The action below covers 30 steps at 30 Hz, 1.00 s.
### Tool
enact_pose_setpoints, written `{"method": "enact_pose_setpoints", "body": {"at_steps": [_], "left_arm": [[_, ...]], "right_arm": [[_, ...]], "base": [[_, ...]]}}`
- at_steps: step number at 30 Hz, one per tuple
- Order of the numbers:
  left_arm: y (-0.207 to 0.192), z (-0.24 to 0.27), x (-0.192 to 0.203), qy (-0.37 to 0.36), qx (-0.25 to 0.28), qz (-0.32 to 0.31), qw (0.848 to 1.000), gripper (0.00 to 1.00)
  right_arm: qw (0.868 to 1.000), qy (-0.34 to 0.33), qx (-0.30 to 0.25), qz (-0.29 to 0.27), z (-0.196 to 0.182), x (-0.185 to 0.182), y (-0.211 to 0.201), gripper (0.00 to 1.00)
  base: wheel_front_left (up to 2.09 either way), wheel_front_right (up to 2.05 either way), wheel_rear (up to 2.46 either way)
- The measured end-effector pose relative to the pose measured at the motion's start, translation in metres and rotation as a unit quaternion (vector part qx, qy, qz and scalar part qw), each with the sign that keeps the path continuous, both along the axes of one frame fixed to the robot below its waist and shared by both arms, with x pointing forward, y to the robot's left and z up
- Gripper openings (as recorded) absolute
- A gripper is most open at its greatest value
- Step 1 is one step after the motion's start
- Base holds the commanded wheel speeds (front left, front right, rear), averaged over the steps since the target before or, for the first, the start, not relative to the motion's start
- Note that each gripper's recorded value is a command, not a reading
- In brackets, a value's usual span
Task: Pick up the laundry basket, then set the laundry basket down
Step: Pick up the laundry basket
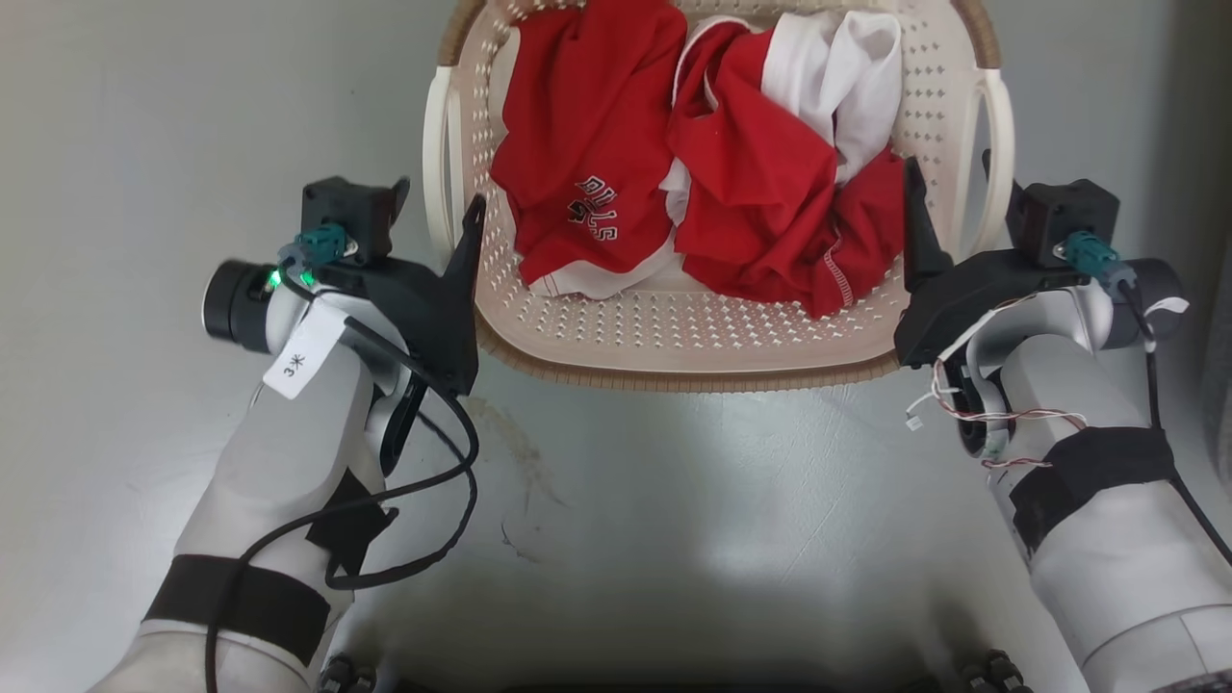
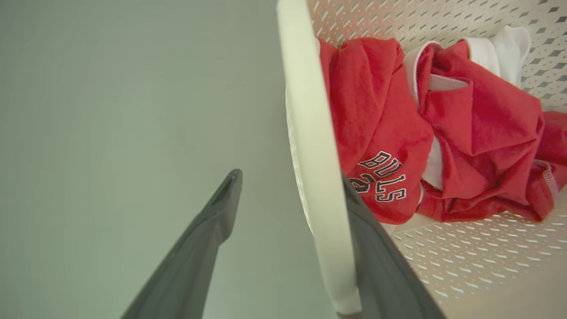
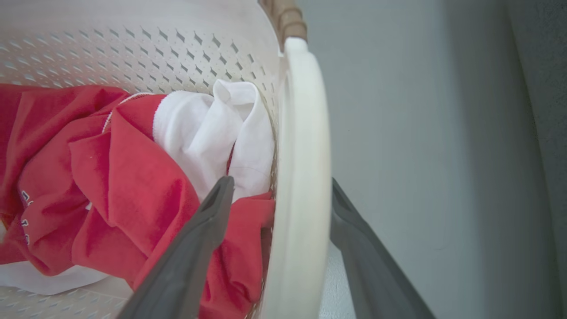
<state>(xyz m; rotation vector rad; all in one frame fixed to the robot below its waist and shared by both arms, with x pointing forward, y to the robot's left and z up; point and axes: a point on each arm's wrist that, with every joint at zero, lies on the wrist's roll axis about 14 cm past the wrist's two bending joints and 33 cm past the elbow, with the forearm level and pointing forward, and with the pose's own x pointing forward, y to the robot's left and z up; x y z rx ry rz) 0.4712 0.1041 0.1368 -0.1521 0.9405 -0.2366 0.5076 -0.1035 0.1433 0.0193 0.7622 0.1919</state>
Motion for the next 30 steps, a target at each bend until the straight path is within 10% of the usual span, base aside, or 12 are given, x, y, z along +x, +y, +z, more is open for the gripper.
{"method": "enact_pose_setpoints", "body": {"at_steps": [2,3,4,30], "left_arm": [[-0.001,0.000,-0.002,0.006,-0.002,0.000,1.000,1.00],[0.000,0.000,-0.003,0.008,-0.003,0.003,1.000,0.14],[-0.001,0.001,-0.004,0.009,-0.001,-0.001,1.000,0.00],[-0.006,0.051,-0.024,0.045,-0.001,0.000,0.999,0.00]], "right_arm": [[1.000,0.004,-0.003,-0.001,0.000,-0.001,-0.001,1.00],[1.000,0.007,-0.004,-0.001,0.000,-0.001,-0.002,0.28],[1.000,0.009,-0.007,0.000,0.000,-0.001,-0.002,0.00],[0.997,0.067,-0.027,0.016,0.052,-0.019,-0.001,0.00]], "base": [[0.00,0.00,0.00],[0.00,0.00,0.00],[0.00,0.00,0.00],[0.00,0.00,0.00]]}}
